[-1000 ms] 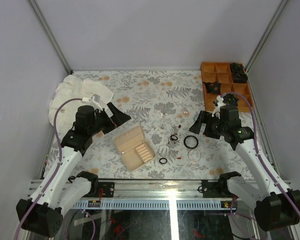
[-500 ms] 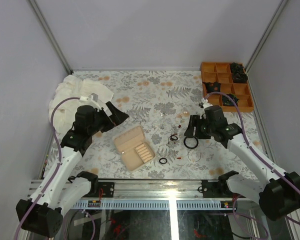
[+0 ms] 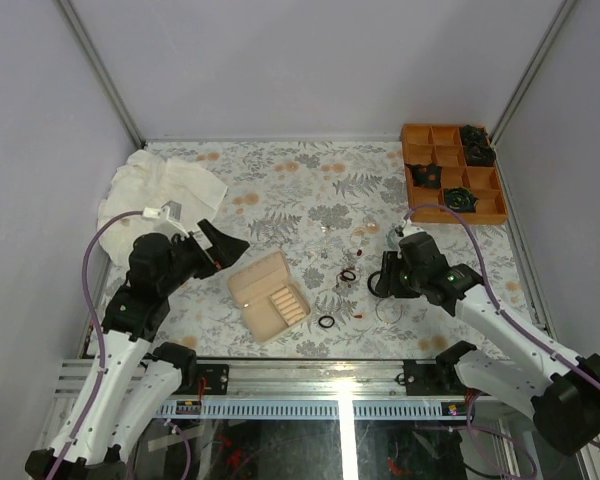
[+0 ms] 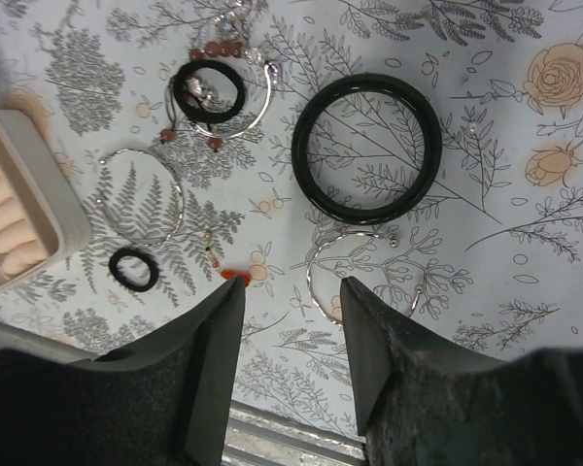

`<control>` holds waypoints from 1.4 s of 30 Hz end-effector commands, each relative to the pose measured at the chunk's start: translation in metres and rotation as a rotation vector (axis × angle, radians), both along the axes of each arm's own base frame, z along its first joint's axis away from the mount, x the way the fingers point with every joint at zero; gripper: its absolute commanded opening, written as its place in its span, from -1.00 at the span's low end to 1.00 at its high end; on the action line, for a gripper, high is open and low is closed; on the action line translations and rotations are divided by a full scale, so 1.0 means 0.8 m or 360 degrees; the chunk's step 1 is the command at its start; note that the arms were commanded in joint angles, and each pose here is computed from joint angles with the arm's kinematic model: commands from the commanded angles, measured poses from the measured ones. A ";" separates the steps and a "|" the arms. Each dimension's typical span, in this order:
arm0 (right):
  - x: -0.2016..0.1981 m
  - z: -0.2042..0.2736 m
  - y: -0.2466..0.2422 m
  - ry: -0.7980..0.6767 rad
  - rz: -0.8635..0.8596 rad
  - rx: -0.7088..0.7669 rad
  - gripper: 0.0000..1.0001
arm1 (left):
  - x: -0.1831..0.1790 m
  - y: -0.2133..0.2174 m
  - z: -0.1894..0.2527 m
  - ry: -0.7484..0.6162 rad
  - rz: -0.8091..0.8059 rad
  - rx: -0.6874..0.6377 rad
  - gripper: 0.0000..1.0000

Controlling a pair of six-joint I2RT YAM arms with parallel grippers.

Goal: Organize the mixed jewelry
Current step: Pick up the jewelry from the center of the board.

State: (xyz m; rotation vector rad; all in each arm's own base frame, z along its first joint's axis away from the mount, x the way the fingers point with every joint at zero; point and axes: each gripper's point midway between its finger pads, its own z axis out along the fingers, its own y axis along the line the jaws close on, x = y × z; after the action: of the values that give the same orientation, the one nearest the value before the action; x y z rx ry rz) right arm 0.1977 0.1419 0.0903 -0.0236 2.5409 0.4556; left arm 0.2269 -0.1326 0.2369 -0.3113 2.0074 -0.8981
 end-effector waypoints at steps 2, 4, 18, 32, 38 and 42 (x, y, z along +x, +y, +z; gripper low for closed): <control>0.018 -0.011 -0.002 -0.0015 -0.0036 -0.0161 -0.03 | -0.014 0.001 -0.022 0.0080 -0.0026 0.0020 0.99; 0.027 -0.013 0.002 -0.0020 -0.0021 -0.0225 -0.05 | -0.015 0.002 -0.024 0.0081 -0.0024 0.0028 1.00; 0.055 -0.054 0.024 0.0052 0.0074 -0.0461 -0.18 | -0.014 0.006 -0.022 0.0067 -0.0008 0.0053 1.00; 0.059 -0.099 0.033 0.0163 0.0131 -0.0517 -0.65 | -0.011 0.008 -0.015 0.0050 -0.0004 0.0076 1.00; 0.065 -0.091 0.030 0.0133 0.0128 -0.0552 -1.00 | -0.010 0.007 -0.009 0.0043 -0.0009 0.0075 0.99; 0.077 -0.065 0.031 0.0056 0.0133 -0.0565 -1.00 | -0.010 0.007 -0.005 0.0039 -0.0005 0.0074 1.00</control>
State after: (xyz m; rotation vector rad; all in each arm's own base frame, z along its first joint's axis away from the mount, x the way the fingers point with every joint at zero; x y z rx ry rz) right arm 0.2383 0.1613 0.0121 -0.2366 2.7172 0.0584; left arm 0.2169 -0.1284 0.2157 -0.3201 2.0890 -0.8579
